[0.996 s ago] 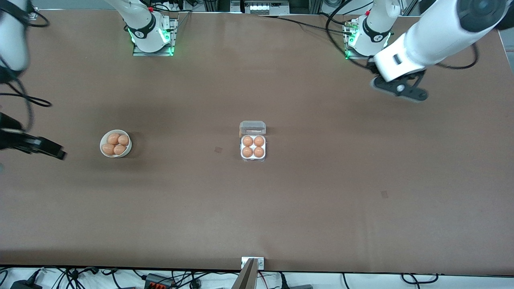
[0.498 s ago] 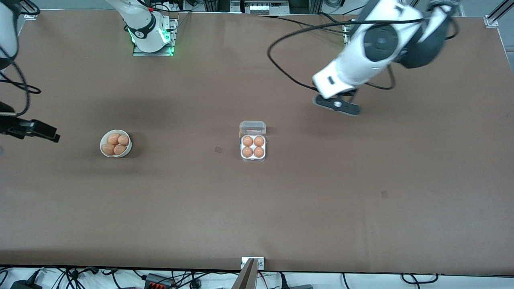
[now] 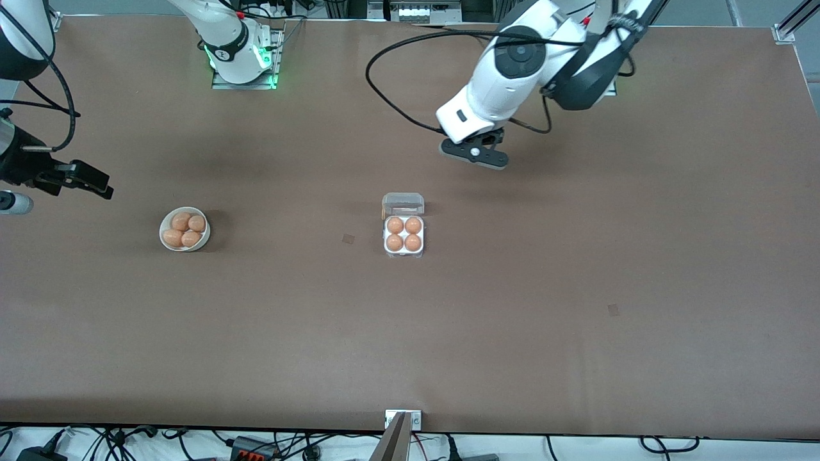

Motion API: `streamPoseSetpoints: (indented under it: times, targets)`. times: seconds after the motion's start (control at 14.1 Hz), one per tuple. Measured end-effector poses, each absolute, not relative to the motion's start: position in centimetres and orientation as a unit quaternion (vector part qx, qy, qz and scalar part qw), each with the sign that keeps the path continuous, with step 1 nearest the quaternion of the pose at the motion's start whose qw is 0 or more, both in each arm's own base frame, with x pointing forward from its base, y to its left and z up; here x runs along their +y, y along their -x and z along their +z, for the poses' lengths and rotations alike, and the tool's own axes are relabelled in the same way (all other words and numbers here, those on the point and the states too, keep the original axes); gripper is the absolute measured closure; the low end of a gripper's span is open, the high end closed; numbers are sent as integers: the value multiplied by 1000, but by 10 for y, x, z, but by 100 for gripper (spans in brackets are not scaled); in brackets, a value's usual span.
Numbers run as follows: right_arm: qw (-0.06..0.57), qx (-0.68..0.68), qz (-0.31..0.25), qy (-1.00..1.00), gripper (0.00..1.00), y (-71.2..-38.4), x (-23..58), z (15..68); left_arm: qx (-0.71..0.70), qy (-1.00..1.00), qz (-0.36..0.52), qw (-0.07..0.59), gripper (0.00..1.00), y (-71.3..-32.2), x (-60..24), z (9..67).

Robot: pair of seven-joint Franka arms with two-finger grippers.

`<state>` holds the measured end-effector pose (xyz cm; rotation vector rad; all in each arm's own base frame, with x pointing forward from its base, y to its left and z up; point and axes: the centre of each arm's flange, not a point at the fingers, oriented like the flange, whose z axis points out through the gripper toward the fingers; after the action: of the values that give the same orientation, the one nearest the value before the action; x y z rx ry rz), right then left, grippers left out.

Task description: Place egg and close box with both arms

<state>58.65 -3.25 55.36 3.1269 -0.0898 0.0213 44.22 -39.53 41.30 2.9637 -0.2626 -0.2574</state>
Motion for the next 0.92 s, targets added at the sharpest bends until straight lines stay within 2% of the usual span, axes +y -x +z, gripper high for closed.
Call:
streamPoseSetpoints:
  times: [0.28, 0.64, 0.92]
  targets:
    - [7, -28, 8, -1000, 0, -586, -32, 555, -80, -987, -68, 122, 99, -447, -421, 373]
    - [6, -24, 9, -1000, 0, -586, -28, 556, -91, -981, -90, 147, 99, -420, -466, 321]
    - [6, -22, 13, -1000, 0, -587, -26, 558, -79, -977, -80, 179, 99, -421, -480, 292]
